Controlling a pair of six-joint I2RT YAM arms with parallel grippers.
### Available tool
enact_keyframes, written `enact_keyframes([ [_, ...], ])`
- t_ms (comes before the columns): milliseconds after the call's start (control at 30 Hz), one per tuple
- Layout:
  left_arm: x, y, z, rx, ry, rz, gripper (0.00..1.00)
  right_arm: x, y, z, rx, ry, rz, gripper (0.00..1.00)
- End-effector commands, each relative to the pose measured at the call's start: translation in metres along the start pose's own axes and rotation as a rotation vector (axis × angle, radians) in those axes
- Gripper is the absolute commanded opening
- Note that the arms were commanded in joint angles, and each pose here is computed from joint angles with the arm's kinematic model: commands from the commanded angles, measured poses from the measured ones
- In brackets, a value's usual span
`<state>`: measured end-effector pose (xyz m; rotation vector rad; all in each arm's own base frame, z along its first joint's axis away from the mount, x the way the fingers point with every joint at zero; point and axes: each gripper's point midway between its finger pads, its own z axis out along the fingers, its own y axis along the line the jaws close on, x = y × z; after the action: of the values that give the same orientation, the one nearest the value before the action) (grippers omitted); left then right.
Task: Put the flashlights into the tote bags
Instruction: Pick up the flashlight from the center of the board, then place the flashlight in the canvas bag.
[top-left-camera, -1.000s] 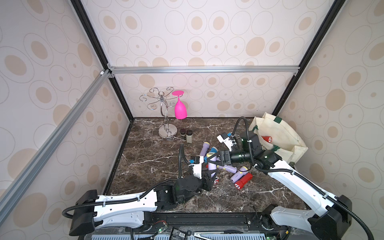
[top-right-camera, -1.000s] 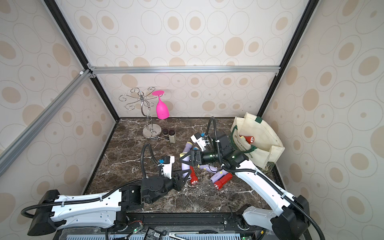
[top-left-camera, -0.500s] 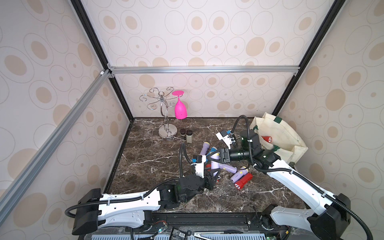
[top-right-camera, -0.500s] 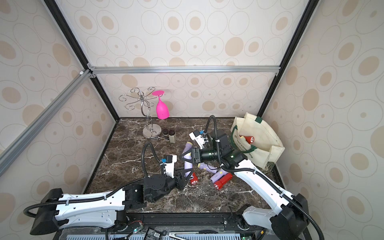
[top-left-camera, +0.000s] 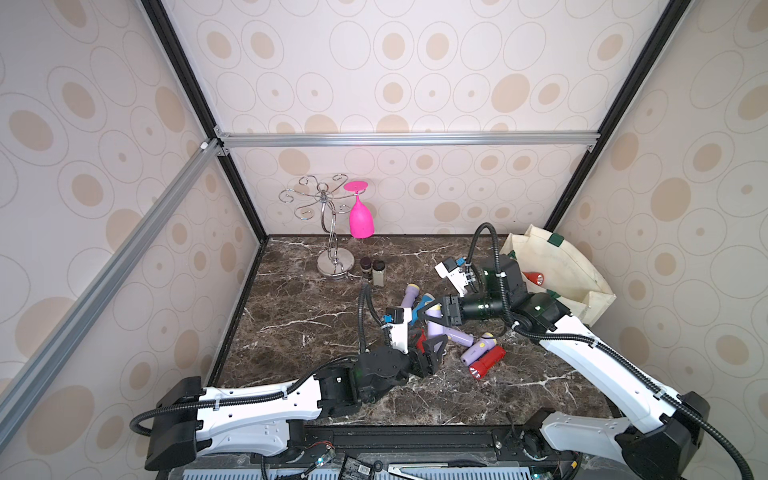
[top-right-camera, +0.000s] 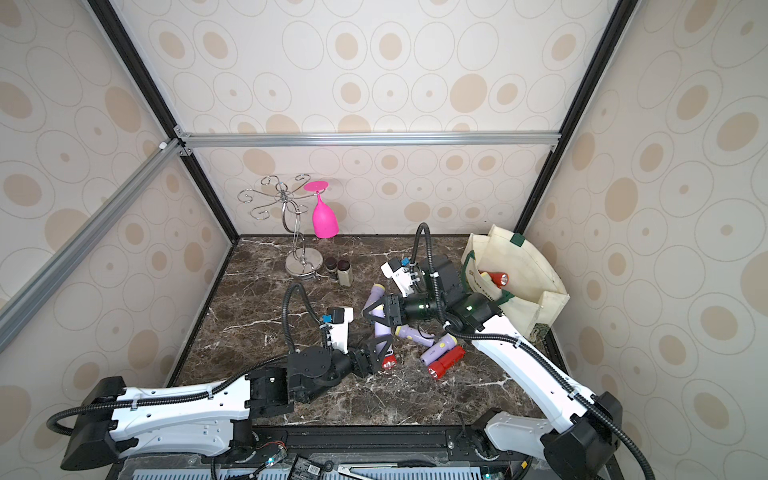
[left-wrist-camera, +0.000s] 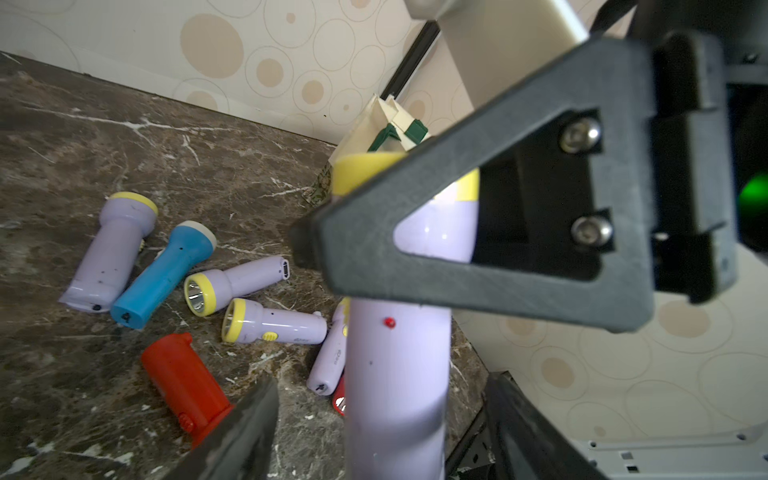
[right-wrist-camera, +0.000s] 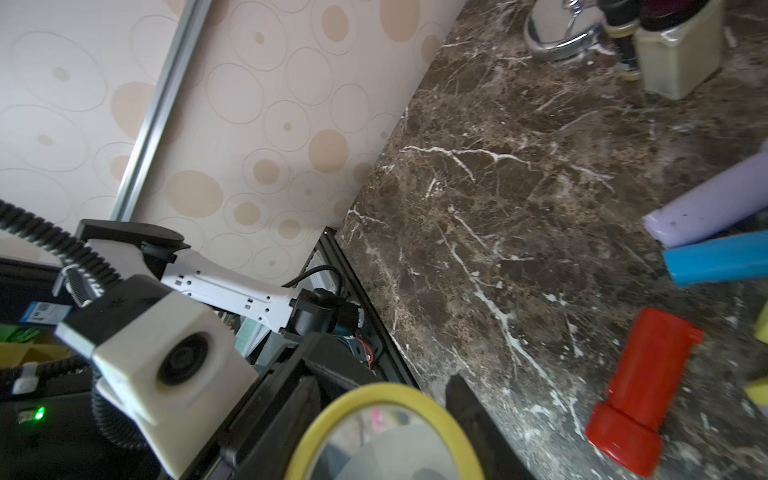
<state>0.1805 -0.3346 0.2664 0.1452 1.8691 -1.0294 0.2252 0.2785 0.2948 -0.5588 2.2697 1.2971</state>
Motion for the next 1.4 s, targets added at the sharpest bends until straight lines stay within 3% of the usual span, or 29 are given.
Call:
enact_keyframes([
  [0, -0.016, 0.000, -0.002, -0.028, -0.036, -0.007, 0.91, -0.001, -0.026, -0.020, 0.192, -0.004, -0.047, 0.00],
  [133, -0.011, 0.011, -0.004, -0.063, -0.034, -0.016, 1.00, -0.020, -0.050, -0.038, 0.325, -0.041, -0.039, 0.00],
  [367, -0.001, 0.025, -0.001, -0.145, 0.004, 0.000, 1.00, -0.074, -0.107, -0.087, 0.650, -0.102, 0.013, 0.00],
  [600, 0.005, 0.023, 0.006, -0.149, 0.027, -0.003, 1.00, -0.133, -0.154, -0.150, 0.911, -0.213, 0.053, 0.00],
  [900, 0.011, 0.014, 0.015, -0.125, 0.053, 0.017, 1.00, -0.176, -0.212, -0.218, 1.153, -0.316, 0.128, 0.00],
  [1100, 0.012, 0.013, 0.016, -0.122, 0.061, 0.025, 1.00, -0.187, -0.246, -0.253, 1.274, -0.342, 0.170, 0.00],
  [1367, 0.013, 0.011, 0.019, -0.119, 0.074, 0.040, 1.00, -0.163, -0.307, -0.277, 1.336, -0.313, 0.305, 0.00],
])
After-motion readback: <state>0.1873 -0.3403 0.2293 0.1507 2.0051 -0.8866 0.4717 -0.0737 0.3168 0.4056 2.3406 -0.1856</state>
